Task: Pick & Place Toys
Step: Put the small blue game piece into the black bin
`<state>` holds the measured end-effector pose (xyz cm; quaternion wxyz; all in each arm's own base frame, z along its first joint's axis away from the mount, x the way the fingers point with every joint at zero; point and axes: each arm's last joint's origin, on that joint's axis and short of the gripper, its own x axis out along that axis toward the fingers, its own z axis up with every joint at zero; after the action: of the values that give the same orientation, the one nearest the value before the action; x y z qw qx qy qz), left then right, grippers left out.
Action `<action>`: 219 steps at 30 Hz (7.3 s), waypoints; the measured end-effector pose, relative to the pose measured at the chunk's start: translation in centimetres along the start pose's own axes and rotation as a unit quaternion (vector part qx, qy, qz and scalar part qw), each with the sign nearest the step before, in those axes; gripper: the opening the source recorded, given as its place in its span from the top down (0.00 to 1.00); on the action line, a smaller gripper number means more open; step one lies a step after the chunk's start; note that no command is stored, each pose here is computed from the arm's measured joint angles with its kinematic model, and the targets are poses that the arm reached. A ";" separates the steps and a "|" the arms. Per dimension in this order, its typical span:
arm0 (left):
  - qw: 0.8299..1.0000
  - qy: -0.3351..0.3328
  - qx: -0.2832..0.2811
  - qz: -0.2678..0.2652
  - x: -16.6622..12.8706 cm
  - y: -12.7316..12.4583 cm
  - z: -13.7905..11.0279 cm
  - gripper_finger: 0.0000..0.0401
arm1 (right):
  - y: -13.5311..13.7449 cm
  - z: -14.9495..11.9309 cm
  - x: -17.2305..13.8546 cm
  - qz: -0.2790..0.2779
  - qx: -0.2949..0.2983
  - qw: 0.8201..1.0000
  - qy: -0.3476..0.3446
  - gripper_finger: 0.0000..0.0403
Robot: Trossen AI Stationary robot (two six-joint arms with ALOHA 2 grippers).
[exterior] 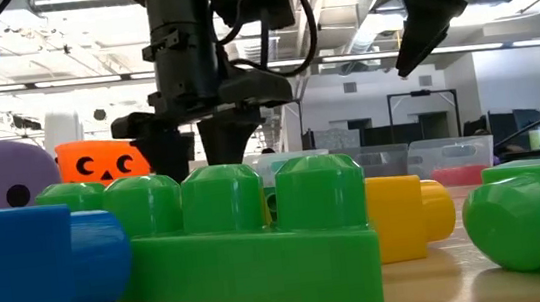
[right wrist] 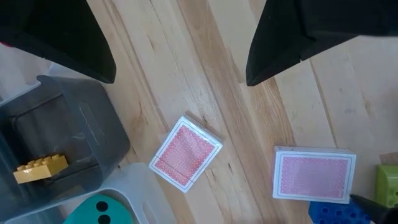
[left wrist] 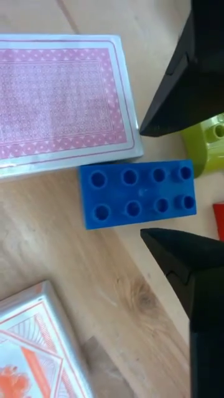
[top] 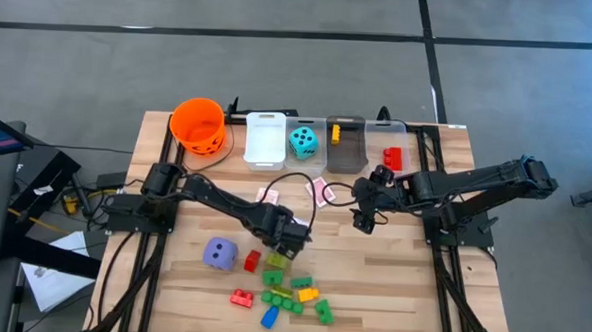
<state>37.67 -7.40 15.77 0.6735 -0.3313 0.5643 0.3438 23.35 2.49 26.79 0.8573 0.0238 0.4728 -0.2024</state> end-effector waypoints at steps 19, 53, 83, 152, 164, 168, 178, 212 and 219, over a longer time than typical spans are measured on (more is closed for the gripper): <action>0.998 0.009 -0.046 -0.033 2.3 0.7 -1.1 0.53 | 0.0 0.0 0.0 -0.001 0.000 1.000 0.001 0.12; 0.771 -0.466 -0.085 -0.425 -23.1 8.0 6.8 0.66 | -4.8 -1.3 -13.5 0.040 0.073 0.953 -0.292 0.12; 0.750 -0.371 -0.199 -0.510 -4.7 4.5 24.5 0.38 | -6.1 -3.3 -14.4 0.012 0.123 0.950 -0.288 0.12; 0.797 -0.436 0.345 -0.235 5.3 -11.2 2.0 0.23 | -1.8 -3.8 -9.9 0.070 0.094 0.988 -0.104 0.12; 0.792 -0.424 0.359 -0.252 7.3 -12.2 1.0 0.23 | -2.0 -3.7 -9.8 0.065 0.088 0.988 -0.104 0.12; 0.792 -0.423 0.361 -0.252 8.0 -12.9 0.8 0.23 | -1.9 -3.7 -9.8 0.065 0.085 0.989 -0.104 0.12; 0.801 -0.415 0.364 -0.231 9.8 -14.2 0.9 0.23 | -1.9 -3.7 -9.8 0.066 0.084 0.989 -0.104 0.12; 0.846 -0.352 0.151 -0.371 -15.2 -3.1 4.9 0.67 | -1.2 -0.5 -12.2 0.094 -0.085 0.956 -0.264 0.12; 0.830 -0.346 0.060 -0.434 -18.3 2.2 3.5 0.67 | -0.5 1.2 -13.5 0.076 -0.180 0.911 -0.364 0.12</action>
<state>35.36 -4.88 34.27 0.9230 -0.3606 0.1121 0.0744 17.84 6.12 38.60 0.9725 -0.1699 0.1535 -0.0428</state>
